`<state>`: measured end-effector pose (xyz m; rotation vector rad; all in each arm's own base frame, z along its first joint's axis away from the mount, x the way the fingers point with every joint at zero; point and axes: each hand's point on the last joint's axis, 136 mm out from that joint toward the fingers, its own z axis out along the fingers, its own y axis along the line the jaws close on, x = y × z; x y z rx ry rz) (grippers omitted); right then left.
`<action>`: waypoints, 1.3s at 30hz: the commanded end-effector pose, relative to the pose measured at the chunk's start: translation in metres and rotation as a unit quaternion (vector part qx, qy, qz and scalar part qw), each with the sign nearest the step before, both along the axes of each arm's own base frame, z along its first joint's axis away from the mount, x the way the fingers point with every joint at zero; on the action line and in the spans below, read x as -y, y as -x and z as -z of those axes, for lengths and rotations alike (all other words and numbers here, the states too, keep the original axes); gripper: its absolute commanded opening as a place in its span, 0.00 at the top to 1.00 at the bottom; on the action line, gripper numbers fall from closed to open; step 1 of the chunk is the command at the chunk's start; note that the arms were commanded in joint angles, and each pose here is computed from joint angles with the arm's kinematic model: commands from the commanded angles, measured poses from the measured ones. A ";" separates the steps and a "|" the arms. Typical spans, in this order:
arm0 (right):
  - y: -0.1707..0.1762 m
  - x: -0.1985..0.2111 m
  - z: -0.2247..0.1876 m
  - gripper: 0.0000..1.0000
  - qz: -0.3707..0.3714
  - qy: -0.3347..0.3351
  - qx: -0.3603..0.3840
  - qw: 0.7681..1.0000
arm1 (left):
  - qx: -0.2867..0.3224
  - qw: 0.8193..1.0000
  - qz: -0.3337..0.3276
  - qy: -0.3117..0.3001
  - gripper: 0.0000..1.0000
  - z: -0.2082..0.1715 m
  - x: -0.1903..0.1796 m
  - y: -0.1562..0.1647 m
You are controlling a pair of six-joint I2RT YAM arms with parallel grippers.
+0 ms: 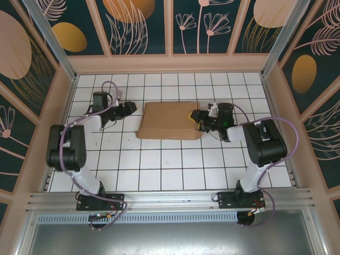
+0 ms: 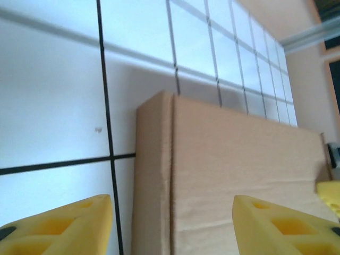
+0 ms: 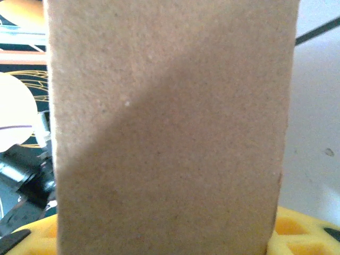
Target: Fold the paper box
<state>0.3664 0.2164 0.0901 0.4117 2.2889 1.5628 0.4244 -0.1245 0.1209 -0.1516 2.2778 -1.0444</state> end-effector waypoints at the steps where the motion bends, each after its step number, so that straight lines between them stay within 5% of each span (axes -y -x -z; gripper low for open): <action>1: 0.001 0.009 -0.008 0.50 0.028 -0.011 -0.009 1.000 | 0.091 0.992 -0.035 -0.081 0.40 -0.041 -0.005 -0.001; 3: 0.003 0.010 -0.011 0.51 0.030 -0.023 -0.014 0.999 | 0.143 0.980 -0.001 -0.138 0.40 -0.053 0.021 0.013; 7: 0.007 0.009 -0.017 0.50 0.026 -0.044 -0.015 0.999 | 0.252 0.922 0.091 -0.278 0.39 -0.058 0.074 0.050; 11: 0.009 0.010 -0.017 0.51 0.022 -0.047 -0.018 0.998 | 0.294 0.857 0.197 -0.374 0.38 -0.034 0.110 0.085; 14: 0.010 0.009 -0.019 0.51 0.018 -0.058 -0.019 0.998 | 0.296 0.824 0.240 -0.420 0.37 -0.013 0.123 0.098; 27: 0.015 0.004 -0.035 0.54 0.010 -0.093 -0.020 0.995 | 0.314 0.781 0.271 -0.468 0.34 0.019 0.129 0.106; 39: 0.030 -0.006 -0.057 0.56 -0.005 -0.132 -0.014 0.991 | 0.392 0.676 0.280 -0.558 0.29 0.017 0.141 0.094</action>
